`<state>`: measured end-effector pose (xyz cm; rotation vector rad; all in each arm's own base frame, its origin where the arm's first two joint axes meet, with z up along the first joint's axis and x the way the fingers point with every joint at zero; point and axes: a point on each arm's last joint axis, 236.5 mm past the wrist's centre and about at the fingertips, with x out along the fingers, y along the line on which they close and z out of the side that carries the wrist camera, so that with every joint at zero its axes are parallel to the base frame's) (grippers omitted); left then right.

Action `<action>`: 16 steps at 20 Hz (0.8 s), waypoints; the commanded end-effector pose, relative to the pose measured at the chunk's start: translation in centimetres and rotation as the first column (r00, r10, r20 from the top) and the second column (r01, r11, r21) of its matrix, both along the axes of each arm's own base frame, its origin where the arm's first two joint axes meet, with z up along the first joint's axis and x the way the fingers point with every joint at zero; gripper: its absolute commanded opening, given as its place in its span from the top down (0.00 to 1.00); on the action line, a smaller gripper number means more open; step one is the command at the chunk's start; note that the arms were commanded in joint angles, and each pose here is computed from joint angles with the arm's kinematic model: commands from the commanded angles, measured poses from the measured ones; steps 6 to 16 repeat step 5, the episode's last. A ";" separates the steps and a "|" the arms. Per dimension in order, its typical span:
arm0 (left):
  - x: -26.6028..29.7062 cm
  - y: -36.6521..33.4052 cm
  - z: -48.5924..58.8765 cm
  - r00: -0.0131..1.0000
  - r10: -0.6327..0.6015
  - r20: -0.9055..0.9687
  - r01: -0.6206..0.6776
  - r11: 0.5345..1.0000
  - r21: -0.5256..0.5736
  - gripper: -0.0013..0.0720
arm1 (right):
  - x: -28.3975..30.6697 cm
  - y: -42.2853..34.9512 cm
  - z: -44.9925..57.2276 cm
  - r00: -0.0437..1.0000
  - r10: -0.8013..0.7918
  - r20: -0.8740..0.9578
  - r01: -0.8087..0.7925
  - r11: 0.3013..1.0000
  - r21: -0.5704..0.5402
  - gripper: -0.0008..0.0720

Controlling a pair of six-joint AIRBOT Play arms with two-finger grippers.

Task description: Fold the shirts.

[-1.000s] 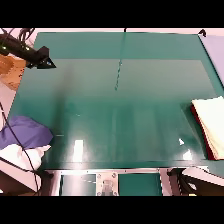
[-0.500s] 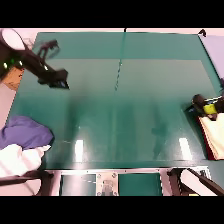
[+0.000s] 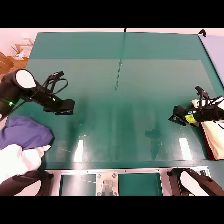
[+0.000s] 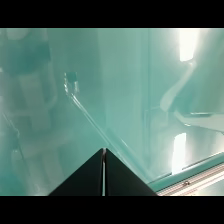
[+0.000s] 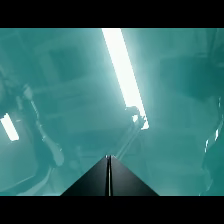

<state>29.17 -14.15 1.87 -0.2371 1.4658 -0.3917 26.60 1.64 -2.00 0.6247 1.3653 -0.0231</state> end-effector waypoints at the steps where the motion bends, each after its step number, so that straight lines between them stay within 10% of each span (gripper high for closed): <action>1: 0.0 -0.1 -0.2 1.000 0.015 0.012 -0.015 1.000 -0.006 0.95 | -0.1 0.3 -0.1 1.000 0.006 0.002 -0.006 1.000 0.001 0.97; 16: 0.2 -0.2 -0.2 1.000 0.019 0.022 -0.019 1.000 -0.008 0.95 | -0.1 0.3 -0.1 1.000 0.006 0.002 -0.006 1.000 0.001 0.97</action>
